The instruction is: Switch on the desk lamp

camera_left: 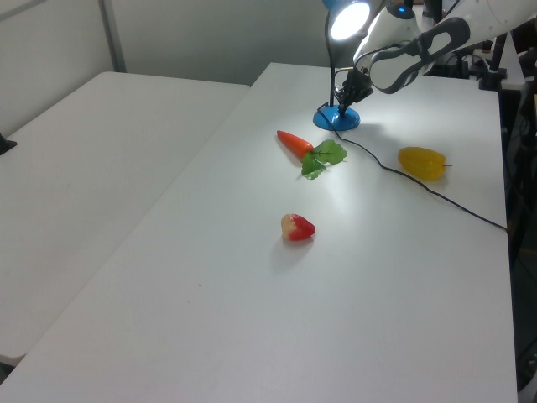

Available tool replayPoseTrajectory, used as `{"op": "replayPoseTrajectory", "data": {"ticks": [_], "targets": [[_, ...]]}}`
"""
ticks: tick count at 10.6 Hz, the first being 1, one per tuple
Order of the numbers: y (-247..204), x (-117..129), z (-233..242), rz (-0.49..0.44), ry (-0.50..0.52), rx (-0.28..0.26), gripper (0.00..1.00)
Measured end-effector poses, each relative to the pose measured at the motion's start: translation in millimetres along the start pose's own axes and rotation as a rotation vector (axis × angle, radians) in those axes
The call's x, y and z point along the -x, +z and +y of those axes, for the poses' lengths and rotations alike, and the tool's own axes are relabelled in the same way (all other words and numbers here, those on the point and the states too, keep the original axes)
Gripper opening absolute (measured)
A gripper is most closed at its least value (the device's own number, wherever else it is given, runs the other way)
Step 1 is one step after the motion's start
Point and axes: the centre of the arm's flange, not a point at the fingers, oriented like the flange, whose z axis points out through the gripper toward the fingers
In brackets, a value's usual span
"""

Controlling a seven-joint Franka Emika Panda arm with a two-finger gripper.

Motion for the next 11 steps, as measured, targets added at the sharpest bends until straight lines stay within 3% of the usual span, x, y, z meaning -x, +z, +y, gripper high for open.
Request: {"op": "replayPoseTrajectory", "data": {"ticks": [4, 7, 11], "targets": [[-13.5, -4.8, -5.4, 0.006, -0.008, -0.003, 0.01], [-60.7, 6.3, -36.4, -0.137, -0.058, 0.036, 0.01], [-147.5, 43.0, -90.1, -0.337, -0.177, 0.077, 0.01]]}}
